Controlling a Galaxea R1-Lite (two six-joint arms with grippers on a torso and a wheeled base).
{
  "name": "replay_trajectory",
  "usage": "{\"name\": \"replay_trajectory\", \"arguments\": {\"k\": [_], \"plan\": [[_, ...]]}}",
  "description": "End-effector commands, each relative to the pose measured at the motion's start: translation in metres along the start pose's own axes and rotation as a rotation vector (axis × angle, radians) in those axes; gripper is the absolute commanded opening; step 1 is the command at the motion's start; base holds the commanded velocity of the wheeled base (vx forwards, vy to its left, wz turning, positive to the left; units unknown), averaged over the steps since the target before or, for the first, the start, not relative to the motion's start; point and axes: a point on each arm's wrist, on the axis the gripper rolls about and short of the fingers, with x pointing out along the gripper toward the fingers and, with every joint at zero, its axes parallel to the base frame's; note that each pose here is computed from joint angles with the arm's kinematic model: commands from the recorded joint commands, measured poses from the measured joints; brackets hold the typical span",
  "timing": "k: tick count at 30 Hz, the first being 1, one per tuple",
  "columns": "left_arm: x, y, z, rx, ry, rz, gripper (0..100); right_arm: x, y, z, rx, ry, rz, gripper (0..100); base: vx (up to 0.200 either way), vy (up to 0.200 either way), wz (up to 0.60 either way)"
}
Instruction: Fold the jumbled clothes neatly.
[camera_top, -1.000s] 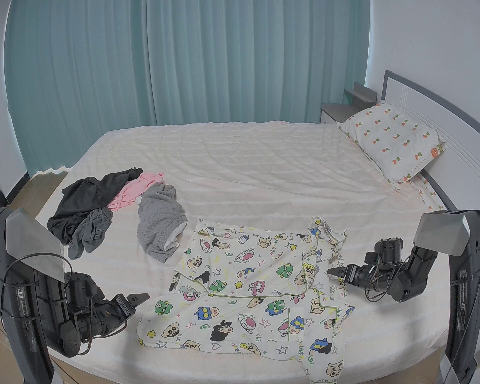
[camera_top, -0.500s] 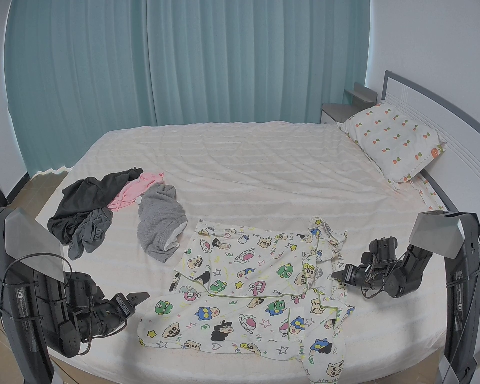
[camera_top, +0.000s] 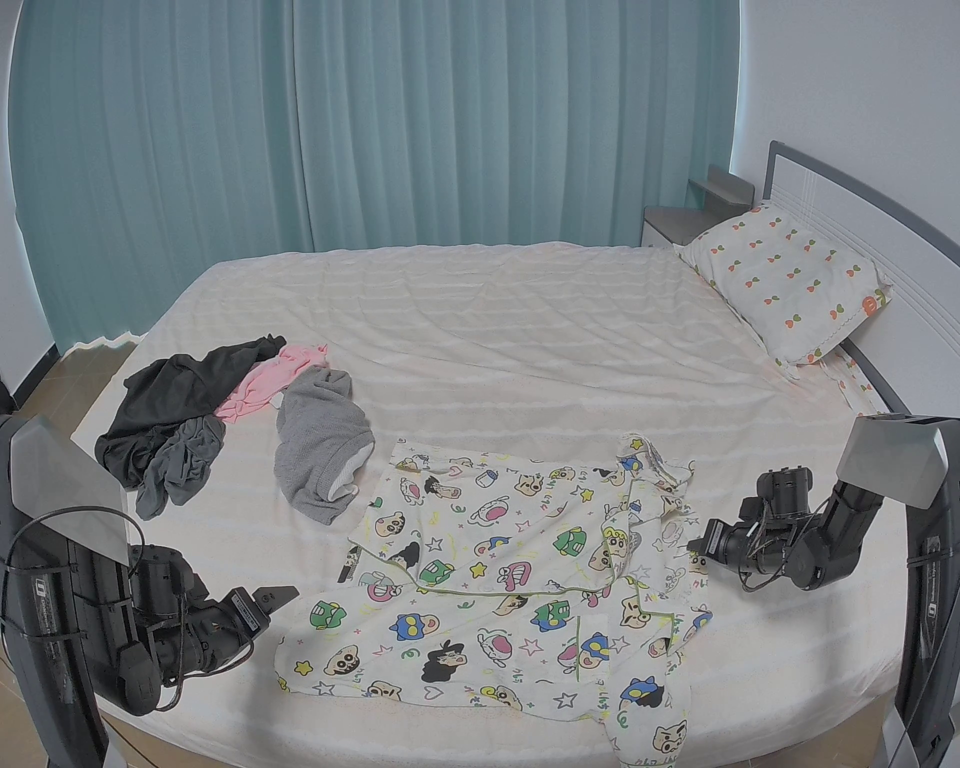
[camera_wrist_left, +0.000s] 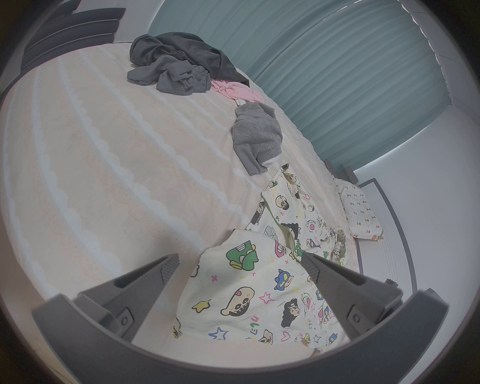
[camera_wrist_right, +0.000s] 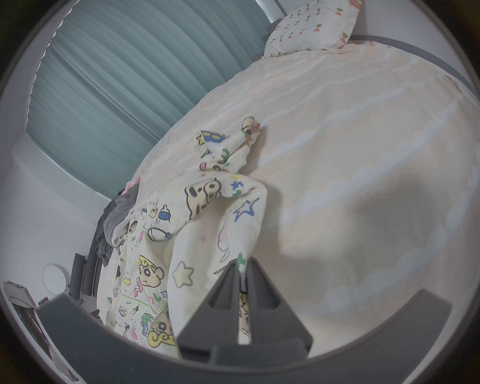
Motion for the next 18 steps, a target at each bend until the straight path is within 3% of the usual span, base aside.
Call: {"name": "replay_trajectory", "arguments": {"k": [1,18], "plan": [[0.002,-0.001,-0.002,0.007,0.001,-0.003,100,-0.016,-0.005,0.013,0.008,-0.041,-0.013,0,0.000,0.000,0.00],[0.005,-0.004,-0.010,0.025,0.029,-0.001,100,-0.032,-0.049,0.029,-0.022,-0.067,-0.115,0,0.000,0.000,0.00]]}}
